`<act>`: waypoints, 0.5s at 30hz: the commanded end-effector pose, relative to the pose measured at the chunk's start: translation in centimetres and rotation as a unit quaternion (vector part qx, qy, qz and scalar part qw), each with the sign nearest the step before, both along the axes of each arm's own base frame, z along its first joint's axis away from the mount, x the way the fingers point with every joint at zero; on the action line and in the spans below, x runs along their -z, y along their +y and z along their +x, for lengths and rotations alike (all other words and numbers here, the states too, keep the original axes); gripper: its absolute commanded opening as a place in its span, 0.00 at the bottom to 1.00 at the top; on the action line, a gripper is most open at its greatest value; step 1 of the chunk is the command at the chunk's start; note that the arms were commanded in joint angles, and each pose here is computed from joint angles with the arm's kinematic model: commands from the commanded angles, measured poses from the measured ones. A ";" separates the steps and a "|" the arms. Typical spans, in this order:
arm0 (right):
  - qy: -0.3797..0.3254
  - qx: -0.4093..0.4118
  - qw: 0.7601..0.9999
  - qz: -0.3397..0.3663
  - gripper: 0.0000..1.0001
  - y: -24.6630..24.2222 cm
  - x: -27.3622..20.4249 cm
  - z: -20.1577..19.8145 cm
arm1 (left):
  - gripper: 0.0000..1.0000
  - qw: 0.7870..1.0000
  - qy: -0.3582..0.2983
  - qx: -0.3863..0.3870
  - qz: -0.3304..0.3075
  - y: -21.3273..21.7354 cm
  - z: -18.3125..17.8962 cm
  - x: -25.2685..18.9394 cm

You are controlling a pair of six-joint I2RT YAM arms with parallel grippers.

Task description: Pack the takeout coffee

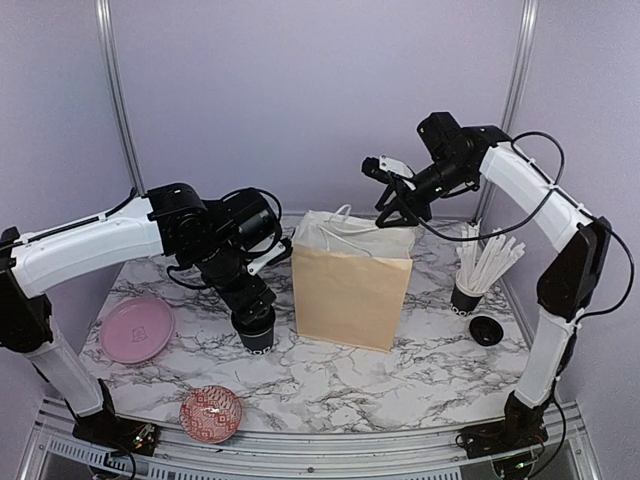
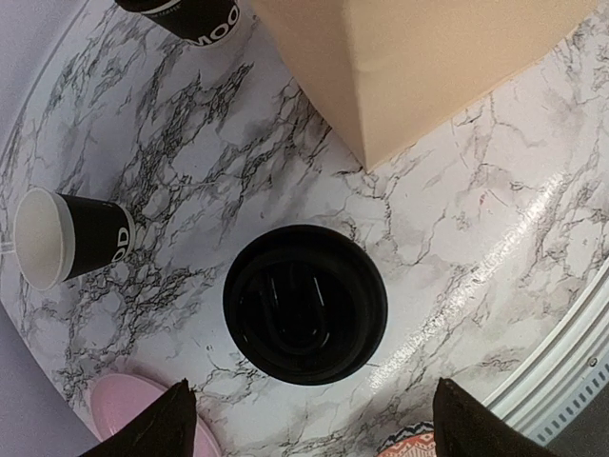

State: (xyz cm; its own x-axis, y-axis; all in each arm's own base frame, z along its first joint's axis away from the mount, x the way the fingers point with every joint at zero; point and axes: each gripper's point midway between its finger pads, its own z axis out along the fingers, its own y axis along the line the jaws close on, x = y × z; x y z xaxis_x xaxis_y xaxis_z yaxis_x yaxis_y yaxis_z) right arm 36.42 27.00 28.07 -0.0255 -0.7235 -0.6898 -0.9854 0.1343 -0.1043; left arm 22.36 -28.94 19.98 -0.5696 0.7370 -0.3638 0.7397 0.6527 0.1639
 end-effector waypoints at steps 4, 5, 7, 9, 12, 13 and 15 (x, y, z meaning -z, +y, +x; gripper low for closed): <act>-0.025 -0.006 0.998 0.051 0.54 -0.4 -4.9 -3.2 | 0.86 0.998 0.037 -0.049 -0.009 0.5 3.4 3.5; -0.031 -0.005 0.998 0.055 0.55 -0.6 -5.4 -3.6 | 0.86 0.998 0.046 -0.045 -0.015 0.3 3.5 3.9; -0.035 0.000 0.998 0.057 0.55 -0.9 -5.4 -4.0 | 0.84 0.997 0.059 -0.040 -0.020 0.0 3.5 4.6; -0.043 0.006 0.997 0.056 0.56 -1.2 -5.4 -4.2 | 0.82 0.997 0.068 -0.039 -0.017 -0.1 3.5 5.3; -0.049 0.013 0.997 0.052 0.57 -1.5 -5.1 -4.2 | 0.80 0.996 0.086 -0.032 -0.016 -0.4 3.2 6.2; -0.048 0.014 0.998 0.050 0.57 -1.5 -4.9 -4.1 | 0.79 0.995 0.090 -0.031 -0.016 -0.4 3.2 6.4; -0.046 0.015 0.998 0.047 0.57 -1.6 -4.7 -4.1 | 0.79 0.995 0.098 -0.028 -0.014 -0.4 2.9 6.8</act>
State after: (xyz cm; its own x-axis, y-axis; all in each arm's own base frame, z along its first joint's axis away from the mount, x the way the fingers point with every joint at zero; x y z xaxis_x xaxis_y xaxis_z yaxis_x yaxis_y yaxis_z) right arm 31.67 25.42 32.67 0.0200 -0.6583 -0.7525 -0.9748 0.1546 -0.1611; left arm 25.83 -28.94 14.45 -0.6750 0.6787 -0.2894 0.6981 0.7144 0.0471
